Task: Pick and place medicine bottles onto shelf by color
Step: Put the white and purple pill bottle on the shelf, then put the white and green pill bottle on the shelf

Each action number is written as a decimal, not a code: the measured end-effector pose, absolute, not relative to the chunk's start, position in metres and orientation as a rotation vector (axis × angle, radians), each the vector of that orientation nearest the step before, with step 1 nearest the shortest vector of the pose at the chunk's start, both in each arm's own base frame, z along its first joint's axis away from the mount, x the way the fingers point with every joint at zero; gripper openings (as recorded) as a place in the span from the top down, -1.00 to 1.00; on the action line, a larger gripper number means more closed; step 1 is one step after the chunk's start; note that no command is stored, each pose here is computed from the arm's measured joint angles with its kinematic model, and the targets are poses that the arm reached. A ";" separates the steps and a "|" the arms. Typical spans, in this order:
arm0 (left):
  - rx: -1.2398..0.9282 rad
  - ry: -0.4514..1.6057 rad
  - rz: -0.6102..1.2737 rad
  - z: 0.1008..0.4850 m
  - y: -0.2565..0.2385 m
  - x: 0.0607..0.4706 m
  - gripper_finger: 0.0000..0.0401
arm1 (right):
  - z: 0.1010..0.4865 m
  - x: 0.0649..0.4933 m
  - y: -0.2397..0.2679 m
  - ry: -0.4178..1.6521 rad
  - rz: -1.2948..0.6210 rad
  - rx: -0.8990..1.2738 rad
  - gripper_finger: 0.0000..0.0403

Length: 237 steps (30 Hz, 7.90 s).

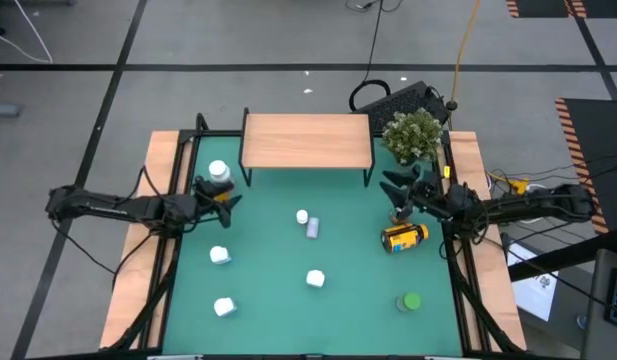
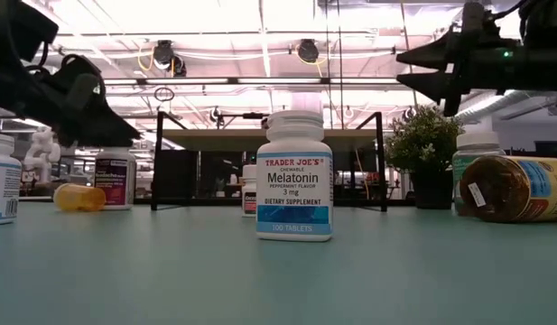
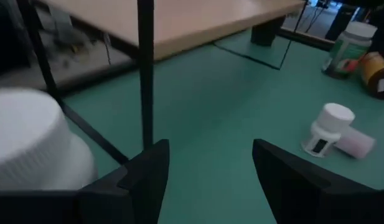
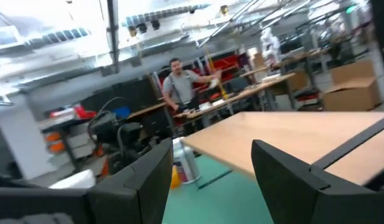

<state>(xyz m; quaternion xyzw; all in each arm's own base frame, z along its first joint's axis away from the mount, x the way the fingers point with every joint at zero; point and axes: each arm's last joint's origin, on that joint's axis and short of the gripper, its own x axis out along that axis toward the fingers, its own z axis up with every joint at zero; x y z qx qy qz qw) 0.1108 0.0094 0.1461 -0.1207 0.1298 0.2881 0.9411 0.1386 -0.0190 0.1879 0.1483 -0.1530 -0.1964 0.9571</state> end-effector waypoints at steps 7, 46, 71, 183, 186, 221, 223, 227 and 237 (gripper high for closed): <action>-0.320 0.308 0.533 0.141 0.007 0.114 -0.17 | 0.191 0.138 -0.019 -0.276 -0.500 0.084 -0.05; -0.208 0.364 0.961 0.249 0.030 0.116 -0.41 | 0.278 0.141 -0.026 0.062 -0.248 0.001 -0.05; -0.299 0.703 1.075 0.220 0.073 0.119 -0.89 | 0.235 0.152 -0.029 0.145 -0.293 -0.005 -0.05; -0.113 0.534 0.856 0.417 0.130 0.174 -0.77 | 0.242 0.153 -0.029 0.084 -0.296 -0.092 -0.05; -0.125 0.599 0.807 0.417 0.108 0.161 -0.73 | 0.242 0.153 -0.029 0.084 -0.296 -0.092 -0.05; -0.092 0.630 0.095 0.248 -0.120 0.245 -0.42 | 0.252 0.156 -0.030 -0.026 -0.292 -0.094 -0.05; -0.079 0.588 0.111 0.249 -0.120 0.259 -0.42 | 0.252 0.157 -0.030 -0.029 -0.293 -0.091 -0.05; -0.105 0.602 0.173 0.248 -0.109 0.274 -0.42 | 0.248 0.160 -0.030 -0.001 -0.292 -0.073 -0.05; -0.052 0.653 0.205 0.244 -0.085 0.281 -0.42 | 0.232 0.158 -0.030 0.394 -0.300 0.056 -0.05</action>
